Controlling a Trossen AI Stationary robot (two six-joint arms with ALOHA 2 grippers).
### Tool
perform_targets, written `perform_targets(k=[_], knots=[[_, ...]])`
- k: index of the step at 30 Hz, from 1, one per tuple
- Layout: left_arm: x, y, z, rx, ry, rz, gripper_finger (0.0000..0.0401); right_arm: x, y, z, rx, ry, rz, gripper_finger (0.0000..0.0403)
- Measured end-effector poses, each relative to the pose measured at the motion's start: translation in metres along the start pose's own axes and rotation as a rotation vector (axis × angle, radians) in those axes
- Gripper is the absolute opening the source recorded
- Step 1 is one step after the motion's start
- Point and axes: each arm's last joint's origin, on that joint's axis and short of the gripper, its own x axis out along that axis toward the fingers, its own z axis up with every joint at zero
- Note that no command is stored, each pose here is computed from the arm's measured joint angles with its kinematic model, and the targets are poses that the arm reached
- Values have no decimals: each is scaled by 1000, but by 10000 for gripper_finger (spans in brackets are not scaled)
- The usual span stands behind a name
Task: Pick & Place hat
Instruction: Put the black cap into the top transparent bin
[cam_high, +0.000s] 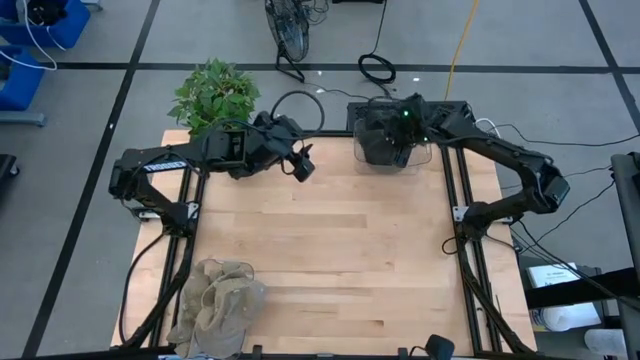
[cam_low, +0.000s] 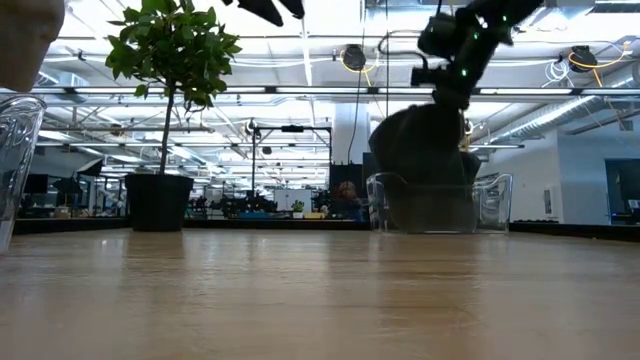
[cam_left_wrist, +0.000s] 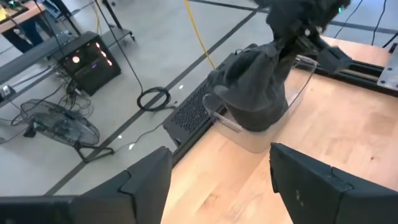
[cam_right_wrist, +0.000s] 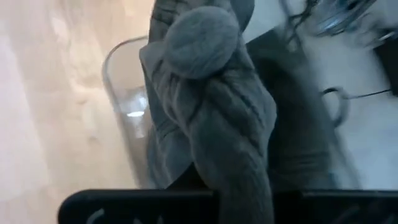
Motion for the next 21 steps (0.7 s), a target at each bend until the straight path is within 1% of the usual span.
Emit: perform_targets(k=[2,4,6,10,14,17,21], knots=[[0,0,-1,-6,7,1,258,11,5,-10,48,14,41,0],[0,0,-2,-6,16,3,253,22,10,-21,110,40,54,0],[0,0,-2,-6,16,4,248,31,13,-31,171,69,42,0],[0,1,-2,-3,16,5,244,40,14,-41,275,101,-50,5],[1,2,-1,-16,16,10,248,38,11,-42,382,115,-165,22],[2,3,-1,-26,17,11,250,29,10,-41,429,79,-159,42],[2,2,-1,-33,17,10,250,13,9,-40,465,19,-169,85]])
